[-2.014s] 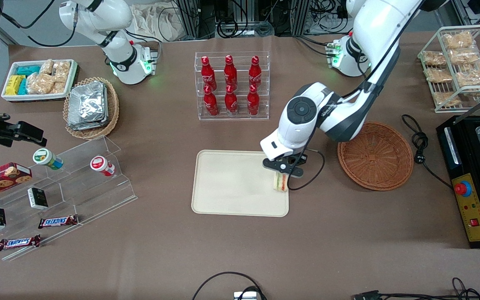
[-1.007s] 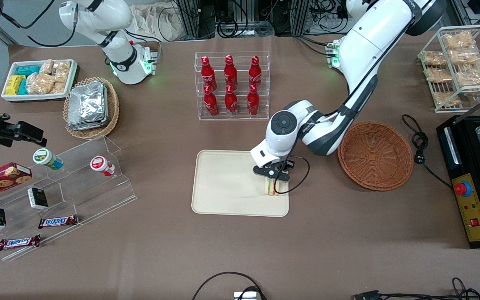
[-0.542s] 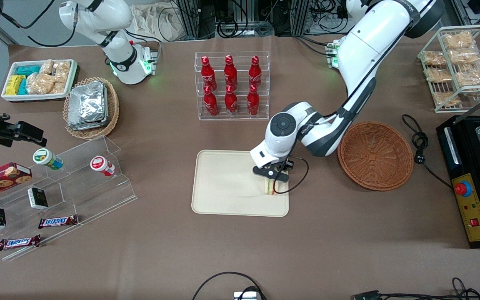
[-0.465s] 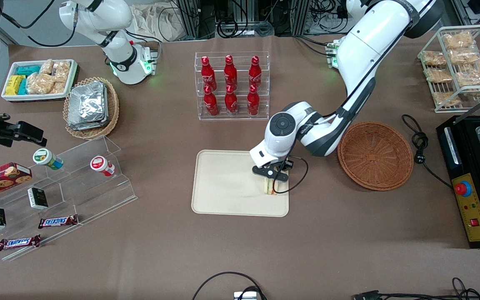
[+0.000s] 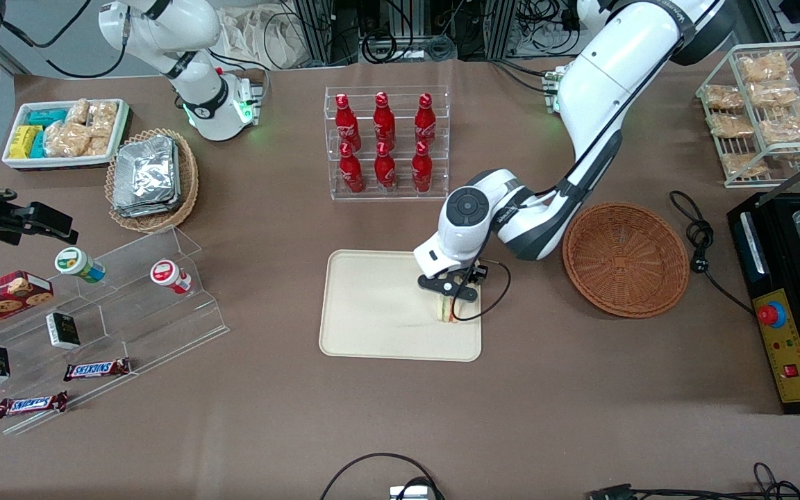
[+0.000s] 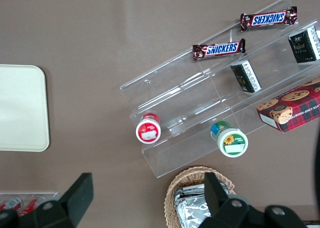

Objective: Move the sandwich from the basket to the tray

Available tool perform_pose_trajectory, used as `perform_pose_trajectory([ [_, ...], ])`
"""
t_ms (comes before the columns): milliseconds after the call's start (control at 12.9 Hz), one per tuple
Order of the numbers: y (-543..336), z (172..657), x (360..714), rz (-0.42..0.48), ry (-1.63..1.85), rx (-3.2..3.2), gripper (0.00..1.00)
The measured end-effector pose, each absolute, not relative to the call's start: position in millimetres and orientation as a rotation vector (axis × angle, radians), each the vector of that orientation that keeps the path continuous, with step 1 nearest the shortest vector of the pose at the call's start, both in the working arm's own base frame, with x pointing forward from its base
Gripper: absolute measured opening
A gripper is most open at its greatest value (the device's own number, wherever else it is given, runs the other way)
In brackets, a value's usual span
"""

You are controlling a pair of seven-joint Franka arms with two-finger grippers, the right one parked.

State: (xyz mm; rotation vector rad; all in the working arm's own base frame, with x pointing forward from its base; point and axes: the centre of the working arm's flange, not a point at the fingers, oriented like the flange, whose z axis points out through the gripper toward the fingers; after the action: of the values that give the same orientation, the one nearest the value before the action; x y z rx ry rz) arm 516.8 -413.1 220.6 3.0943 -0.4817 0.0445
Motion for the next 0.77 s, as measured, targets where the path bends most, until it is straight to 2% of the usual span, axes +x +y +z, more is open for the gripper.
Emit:
perform_pose_trajectory([
  [155, -412.8, 222.1, 519.0, 0.051, -0.458, 3.096, 1.00],
  [465, -410.3, 254.5, 548.8, 0.096, -0.374, 3.118, 1.00],
  [775, -390.3, 335.9, 599.3, 0.106, -0.198, 3.184, 1.00],
])
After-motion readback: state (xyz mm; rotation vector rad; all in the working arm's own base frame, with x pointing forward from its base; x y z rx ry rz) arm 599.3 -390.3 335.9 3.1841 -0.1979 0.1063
